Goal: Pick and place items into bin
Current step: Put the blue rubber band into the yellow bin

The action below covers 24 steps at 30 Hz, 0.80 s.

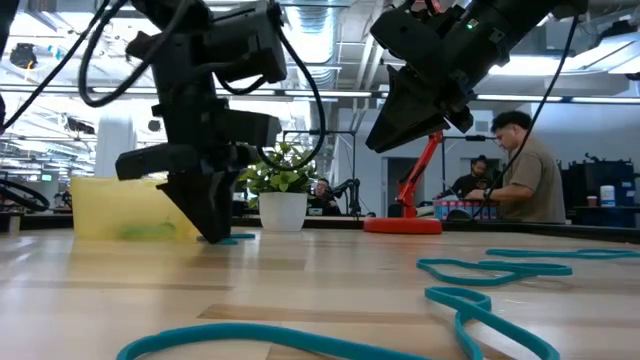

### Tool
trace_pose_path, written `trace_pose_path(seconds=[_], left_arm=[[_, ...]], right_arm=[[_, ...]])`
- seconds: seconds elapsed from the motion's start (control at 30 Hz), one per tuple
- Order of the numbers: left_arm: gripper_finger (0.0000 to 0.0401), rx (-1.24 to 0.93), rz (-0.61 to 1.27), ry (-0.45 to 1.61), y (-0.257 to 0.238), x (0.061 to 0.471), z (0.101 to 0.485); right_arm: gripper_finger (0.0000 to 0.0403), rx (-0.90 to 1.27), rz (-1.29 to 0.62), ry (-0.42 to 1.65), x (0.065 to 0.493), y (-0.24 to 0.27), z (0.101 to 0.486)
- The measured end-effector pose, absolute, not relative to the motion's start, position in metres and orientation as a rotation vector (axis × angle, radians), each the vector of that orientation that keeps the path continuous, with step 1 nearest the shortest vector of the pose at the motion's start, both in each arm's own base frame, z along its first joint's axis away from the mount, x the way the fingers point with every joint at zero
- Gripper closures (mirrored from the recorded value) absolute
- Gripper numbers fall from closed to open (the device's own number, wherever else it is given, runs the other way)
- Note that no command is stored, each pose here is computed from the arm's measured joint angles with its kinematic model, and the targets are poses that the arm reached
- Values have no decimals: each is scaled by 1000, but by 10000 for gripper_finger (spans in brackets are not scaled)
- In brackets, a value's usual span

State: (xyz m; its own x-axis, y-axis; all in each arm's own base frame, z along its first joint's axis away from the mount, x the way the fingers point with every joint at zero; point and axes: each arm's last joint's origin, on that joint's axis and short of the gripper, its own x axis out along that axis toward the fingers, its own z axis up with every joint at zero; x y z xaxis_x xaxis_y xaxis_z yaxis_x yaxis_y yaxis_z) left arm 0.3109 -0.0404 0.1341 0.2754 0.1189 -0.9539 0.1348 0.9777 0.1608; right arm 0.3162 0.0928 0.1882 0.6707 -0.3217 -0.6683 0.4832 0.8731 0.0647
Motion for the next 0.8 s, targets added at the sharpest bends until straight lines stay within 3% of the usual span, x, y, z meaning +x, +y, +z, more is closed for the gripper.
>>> trace_pose_path(seconds=[0.23,0.4,0.6,0.8], left_arm=[[389,151,-59,1282,-39,311,131],[399,86,3,1291,-42,315,143],[401,159,171,1254,-42,311,204],[401,165,282,1119,-36,282,278]], right_arm=[[336,246,-459,701,316,93,188],[336,246,-459,701,316,93,188],[336,247,-459,700,316,93,188],[336,247,-459,701,316,93,188]])
